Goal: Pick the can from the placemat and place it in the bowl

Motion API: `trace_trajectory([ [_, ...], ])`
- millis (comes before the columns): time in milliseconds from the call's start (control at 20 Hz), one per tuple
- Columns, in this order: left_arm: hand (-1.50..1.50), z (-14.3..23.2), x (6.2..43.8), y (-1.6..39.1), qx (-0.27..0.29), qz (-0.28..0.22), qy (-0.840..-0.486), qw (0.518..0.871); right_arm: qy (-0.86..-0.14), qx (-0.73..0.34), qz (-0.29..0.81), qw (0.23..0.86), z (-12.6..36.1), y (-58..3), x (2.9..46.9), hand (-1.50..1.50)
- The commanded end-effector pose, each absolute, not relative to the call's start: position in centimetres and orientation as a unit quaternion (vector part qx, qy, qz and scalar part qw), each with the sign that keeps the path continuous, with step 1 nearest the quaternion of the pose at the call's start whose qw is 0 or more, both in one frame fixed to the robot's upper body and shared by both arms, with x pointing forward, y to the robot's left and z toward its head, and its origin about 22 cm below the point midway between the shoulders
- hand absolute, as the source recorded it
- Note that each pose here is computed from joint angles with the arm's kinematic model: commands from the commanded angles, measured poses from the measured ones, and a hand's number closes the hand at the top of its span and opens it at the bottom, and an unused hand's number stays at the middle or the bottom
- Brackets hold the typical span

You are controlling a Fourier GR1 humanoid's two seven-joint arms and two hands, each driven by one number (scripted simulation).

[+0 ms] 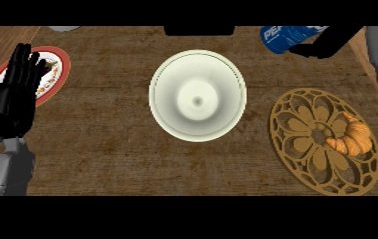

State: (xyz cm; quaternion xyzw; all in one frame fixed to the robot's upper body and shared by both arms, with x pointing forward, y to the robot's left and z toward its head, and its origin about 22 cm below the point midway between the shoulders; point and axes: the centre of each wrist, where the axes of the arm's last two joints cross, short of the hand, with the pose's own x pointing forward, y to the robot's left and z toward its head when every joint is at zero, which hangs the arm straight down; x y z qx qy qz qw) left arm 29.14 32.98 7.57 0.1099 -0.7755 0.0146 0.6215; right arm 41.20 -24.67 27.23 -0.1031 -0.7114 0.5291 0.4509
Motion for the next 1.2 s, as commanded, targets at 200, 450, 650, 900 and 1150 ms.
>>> trace_trajectory([
  [200, 0.00, 9.1, 29.4, 32.0, 0.103, 0.016, -0.773, 0.625, -0.683, -0.086, 0.553, 0.469, 24.3, -16.0, 39.4, 1.50],
  [450, 0.00, 8.2, 28.7, 32.3, 0.100, 0.004, -0.783, 0.614, -0.671, -0.119, 0.563, 0.467, 18.8, -13.0, 38.9, 1.50],
  [650, 0.00, 7.9, 29.1, 31.6, 0.102, 0.010, -0.776, 0.622, -0.640, -0.157, 0.591, 0.464, 13.5, -11.0, 38.1, 1.50],
  [900, 0.00, 7.7, 29.7, 31.6, 0.106, 0.007, -0.782, 0.614, -0.623, -0.145, 0.527, 0.560, 11.2, -10.2, 39.7, -1.50],
  [1150, 0.00, 8.3, 29.5, 32.8, 0.094, 0.004, -0.781, 0.617, -0.652, -0.065, 0.458, 0.600, 7.4, -11.3, 40.4, -1.50],
])
